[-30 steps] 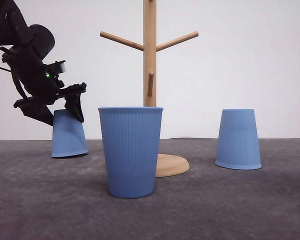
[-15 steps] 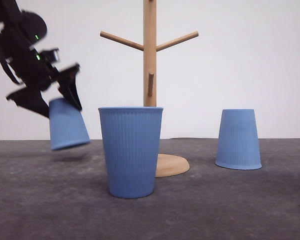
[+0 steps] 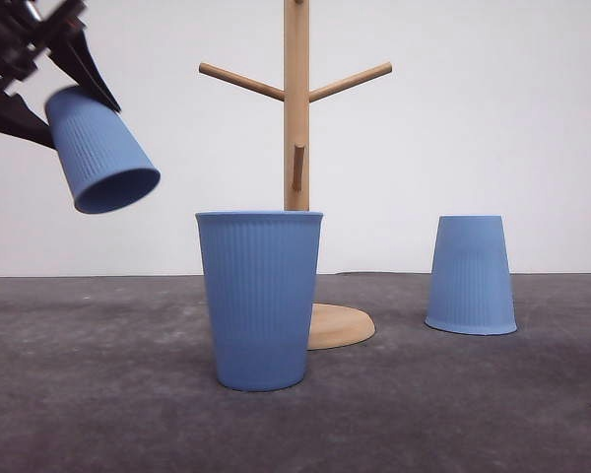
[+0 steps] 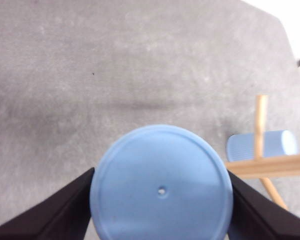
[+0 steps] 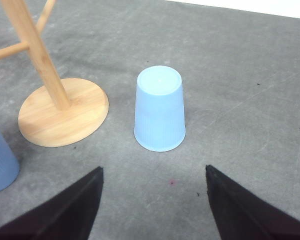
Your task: Place three cups
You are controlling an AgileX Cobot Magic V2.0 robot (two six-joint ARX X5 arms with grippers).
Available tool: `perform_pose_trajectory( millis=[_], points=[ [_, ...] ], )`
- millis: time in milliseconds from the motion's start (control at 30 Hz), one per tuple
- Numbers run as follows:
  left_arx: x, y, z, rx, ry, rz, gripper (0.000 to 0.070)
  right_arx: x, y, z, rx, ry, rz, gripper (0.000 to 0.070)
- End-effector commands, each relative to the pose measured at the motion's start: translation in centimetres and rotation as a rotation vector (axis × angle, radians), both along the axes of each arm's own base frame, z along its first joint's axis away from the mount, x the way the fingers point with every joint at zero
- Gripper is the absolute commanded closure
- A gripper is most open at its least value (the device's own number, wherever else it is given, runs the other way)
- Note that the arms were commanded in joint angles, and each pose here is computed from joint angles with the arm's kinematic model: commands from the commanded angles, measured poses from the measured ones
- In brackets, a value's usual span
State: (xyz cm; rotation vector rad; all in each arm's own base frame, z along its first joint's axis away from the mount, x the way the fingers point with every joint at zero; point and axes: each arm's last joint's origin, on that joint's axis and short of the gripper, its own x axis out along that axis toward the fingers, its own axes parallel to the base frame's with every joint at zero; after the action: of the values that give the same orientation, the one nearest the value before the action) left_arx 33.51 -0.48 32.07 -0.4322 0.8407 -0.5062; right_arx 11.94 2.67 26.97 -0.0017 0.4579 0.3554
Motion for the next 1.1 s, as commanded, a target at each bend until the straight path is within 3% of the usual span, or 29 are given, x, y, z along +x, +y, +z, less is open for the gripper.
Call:
perform_pose_trajectory(
  millis=[0,400,667,833,967,1067],
  points=[
    [-0.4,0.1,-0.2,-0.028,0.010,0.014,0.0354,0.0,0.1,0.5,0.001,-0.020,0.008,0.0284],
    [-7.0,0.1,-4.0,-0.384,-0.089,0.235,0.0352,0.0,0.1,0.5,0.012,-0.018,0.030,0.0284],
    [-7.5,0.1,-2.7,-0.559,-0.196,0.296,0.0350,0.0,0.1,0.5,0.013,-0.018,0.031,0.0284],
    [-7.4,-0.4,-2.1,-0.603,-0.229,0.264,0.0340,0.0,0.1,0.5,0.013,-0.018,0.032,0.0284],
    [-7.2,-1.1,-2.2,-0.603,-0.218,0.238,0.0270,0.0,0.1,0.5,0.013,-0.018,0.032,0.0284],
    [-7.1,-1.6,-2.1,-0.604,-0.216,0.221,0.0262,0.0,0.1,0.5,0.013,-0.018,0.032,0.0284]
  ],
)
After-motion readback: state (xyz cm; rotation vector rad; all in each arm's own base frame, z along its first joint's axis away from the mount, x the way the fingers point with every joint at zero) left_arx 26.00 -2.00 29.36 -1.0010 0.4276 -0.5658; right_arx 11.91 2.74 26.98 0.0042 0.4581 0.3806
